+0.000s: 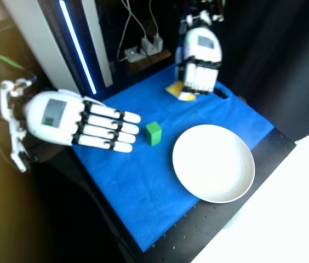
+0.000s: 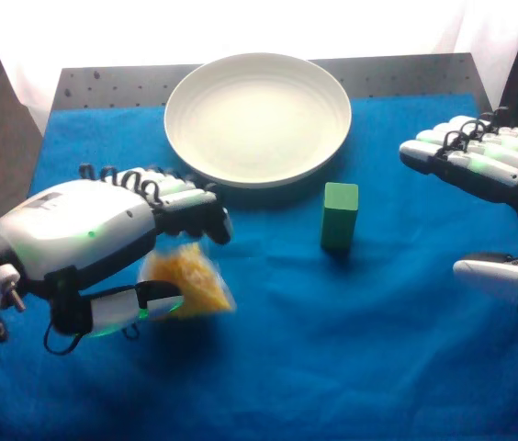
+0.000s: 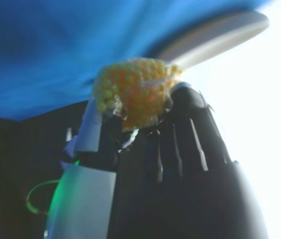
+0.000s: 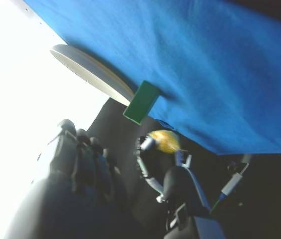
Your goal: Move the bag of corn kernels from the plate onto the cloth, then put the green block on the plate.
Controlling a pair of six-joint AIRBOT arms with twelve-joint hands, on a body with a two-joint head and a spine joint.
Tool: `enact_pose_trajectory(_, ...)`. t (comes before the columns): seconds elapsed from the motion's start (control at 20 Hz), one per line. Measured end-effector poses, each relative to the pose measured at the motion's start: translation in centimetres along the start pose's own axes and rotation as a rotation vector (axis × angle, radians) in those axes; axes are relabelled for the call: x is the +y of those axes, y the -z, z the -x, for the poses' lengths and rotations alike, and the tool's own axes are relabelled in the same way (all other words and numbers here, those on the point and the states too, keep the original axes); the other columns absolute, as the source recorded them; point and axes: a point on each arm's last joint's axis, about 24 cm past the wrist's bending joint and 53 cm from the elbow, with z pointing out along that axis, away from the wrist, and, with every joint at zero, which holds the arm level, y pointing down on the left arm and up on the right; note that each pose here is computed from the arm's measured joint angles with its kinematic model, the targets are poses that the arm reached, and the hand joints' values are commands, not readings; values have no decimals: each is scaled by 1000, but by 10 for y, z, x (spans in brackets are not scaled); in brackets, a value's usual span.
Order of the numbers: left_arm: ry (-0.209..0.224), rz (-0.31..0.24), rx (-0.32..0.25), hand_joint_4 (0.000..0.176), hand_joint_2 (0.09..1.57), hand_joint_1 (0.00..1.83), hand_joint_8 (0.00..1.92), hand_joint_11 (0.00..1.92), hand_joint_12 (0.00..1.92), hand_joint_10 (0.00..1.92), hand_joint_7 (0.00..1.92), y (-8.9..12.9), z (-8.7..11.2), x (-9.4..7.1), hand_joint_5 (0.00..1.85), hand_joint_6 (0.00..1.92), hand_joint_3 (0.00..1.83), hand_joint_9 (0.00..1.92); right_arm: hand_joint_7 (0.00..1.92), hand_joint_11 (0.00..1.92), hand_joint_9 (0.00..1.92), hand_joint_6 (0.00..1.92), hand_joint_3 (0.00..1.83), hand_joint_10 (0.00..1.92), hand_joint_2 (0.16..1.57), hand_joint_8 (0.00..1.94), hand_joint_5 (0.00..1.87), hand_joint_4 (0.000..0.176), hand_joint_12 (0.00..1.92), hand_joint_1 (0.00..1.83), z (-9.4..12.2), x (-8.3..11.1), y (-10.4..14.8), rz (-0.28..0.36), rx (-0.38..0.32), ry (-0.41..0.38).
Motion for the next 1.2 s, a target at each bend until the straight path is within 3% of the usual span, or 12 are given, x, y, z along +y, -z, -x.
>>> enact_pose_trajectory(0.05, 24, 12, -20, 107, 1193, 647, 88, 0, 676, 191, 12, 3, 2, 5, 46, 126, 0, 0, 0, 3, 0, 0, 0, 0, 1332, 0, 0, 0, 1, 503, 0, 0, 0, 0, -1, 0)
enact_pose_trajectory(0.1, 39, 24, -28, 123, 1105, 535, 17, 0, 134, 37, 2, 6, 2, 9, 8, 24, 0, 0, 0, 3, 0, 0, 0, 0, 1325, 0, 0, 0, 2, 531, 0, 0, 0, 1, 0, 1)
enact_pose_trajectory(0.15, 54, 36, -39, 148, 1056, 441, 3, 0, 26, 7, 0, 9, 2, 12, 1, 4, 0, 0, 0, 12, 0, 0, 0, 0, 1317, 0, 0, 0, 7, 547, 0, 0, 0, 2, 0, 1)
enact_pose_trajectory(0.25, 64, 45, -45, 139, 999, 357, 0, 0, 0, 0, 0, 15, 2, 13, 0, 0, 0, 0, 0, 8, 0, 0, 0, 0, 1306, 0, 0, 0, 10, 514, 0, 1, 0, 3, 0, 1)
enact_pose_trajectory(0.35, 84, 54, -112, 174, 1023, 361, 0, 0, 0, 0, 0, 24, 15, 16, 0, 0, 1, 0, 0, 10, 0, 0, 18, 0, 1273, 0, 0, 0, 280, 480, 2, 0, 0, 10, 5, 14)
enact_pose_trajectory(0.55, 134, 163, -232, 146, 1073, 391, 0, 0, 0, 0, 0, 48, 36, 49, 0, 0, 14, 0, 0, 0, 0, 0, 1, 0, 1268, 0, 0, 0, 286, 536, 3, 1, -17, 51, -3, -48)
enact_pose_trajectory(0.65, 130, 162, -288, 143, 1091, 489, 0, 0, 0, 0, 0, 54, 49, 50, 0, 0, 13, 0, 0, 0, 0, 0, 0, 0, 1263, 0, 0, 0, 514, 573, -2, 18, -31, 109, 9, -41)
enact_pose_trajectory(0.75, 133, 161, -303, 140, 1103, 545, 0, 0, 0, 0, 0, 58, 50, 49, 0, 0, 12, 0, 0, 0, 0, 0, 0, 0, 1266, 0, 0, 0, 471, 651, -7, 26, -42, 135, 26, -28)
enact_pose_trajectory(0.95, 138, 179, -325, 121, 1133, 549, 0, 0, 0, 0, 0, 65, 52, 54, 0, 0, 18, 0, 27, 0, 102, 0, 0, 49, 1243, 5, 1, 0, 1093, 726, -18, 18, -62, 100, 61, -19)
enact_pose_trajectory(1.05, 138, 182, -341, 119, 1145, 497, 0, 0, 0, 0, 0, 67, 55, 55, 0, 0, 16, 0, 99, 0, 123, 13, 0, 61, 1233, 21, 39, 0, 1092, 772, -26, 18, -69, 96, 88, -5)
enact_pose_trajectory(1.1, 141, 188, -343, 106, 1159, 506, 0, 0, 0, 0, 0, 68, 55, 56, 0, 0, 17, 0, 225, 0, 259, 34, 0, 121, 1211, 33, 122, 0, 1324, 887, -32, 19, -75, 93, 107, 8)
enact_pose_trajectory(1.2, 141, 186, -343, 113, 1158, 509, 0, 0, 0, 0, 0, 68, 55, 55, 0, 0, 14, 0, 332, 0, 341, 32, 2, 289, 1196, 26, 184, 0, 1489, 943, -33, 18, -77, 90, 110, 7)
